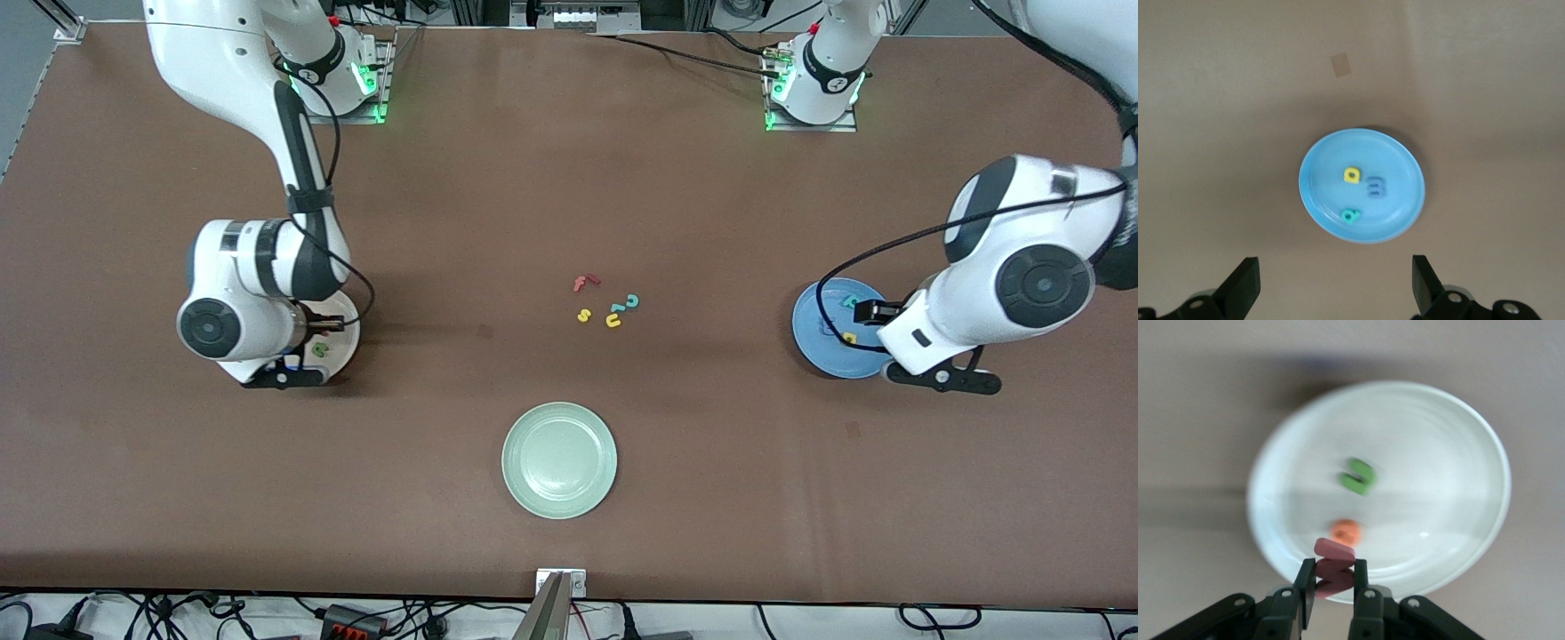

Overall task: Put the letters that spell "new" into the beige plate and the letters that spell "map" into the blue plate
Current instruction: 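Release the pink w onto the beige plate while the left gripper withdraws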

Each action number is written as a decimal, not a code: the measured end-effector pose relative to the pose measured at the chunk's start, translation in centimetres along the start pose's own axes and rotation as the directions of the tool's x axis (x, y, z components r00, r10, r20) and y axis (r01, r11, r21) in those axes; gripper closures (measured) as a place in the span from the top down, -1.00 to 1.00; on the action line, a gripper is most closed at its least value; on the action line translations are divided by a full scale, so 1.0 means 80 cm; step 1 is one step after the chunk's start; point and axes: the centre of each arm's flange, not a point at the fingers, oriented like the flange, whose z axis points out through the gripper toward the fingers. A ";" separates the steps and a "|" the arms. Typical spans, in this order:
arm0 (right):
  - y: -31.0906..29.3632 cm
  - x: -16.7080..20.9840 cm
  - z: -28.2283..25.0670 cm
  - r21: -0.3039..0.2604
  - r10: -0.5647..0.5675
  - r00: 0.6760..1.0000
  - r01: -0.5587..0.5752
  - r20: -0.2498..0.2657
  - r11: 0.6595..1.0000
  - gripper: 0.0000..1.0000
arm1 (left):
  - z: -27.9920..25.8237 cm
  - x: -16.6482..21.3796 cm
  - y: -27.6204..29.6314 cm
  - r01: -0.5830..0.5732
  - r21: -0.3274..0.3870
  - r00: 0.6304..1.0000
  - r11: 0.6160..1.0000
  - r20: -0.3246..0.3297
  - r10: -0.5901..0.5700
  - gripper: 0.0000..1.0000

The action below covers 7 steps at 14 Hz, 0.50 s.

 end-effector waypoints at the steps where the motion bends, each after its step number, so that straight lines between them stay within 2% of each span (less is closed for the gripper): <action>1: 0.009 -0.003 0.006 -0.001 0.001 1.000 -0.001 0.006 1.000 -0.47 | -0.022 -0.006 -0.003 0.011 -0.032 1.000 0.999 -0.006 -0.011 1.00; 3: 0.017 -0.004 0.016 -0.004 0.001 1.000 -0.001 -0.002 1.000 -0.47 | -0.056 -0.021 -0.012 0.012 -0.086 1.000 0.996 -0.022 -0.014 1.00; 5: 0.033 -0.001 0.025 -0.004 -0.014 1.000 0.014 -0.016 1.000 -0.47 | -0.073 -0.037 -0.031 0.001 -0.104 1.000 0.995 -0.026 -0.004 1.00; 7: 0.058 0.001 0.034 -0.002 -0.024 1.000 0.024 -0.019 1.000 -0.47 | -0.084 -0.055 -0.051 0.016 -0.153 0.999 0.988 -0.030 -0.021 1.00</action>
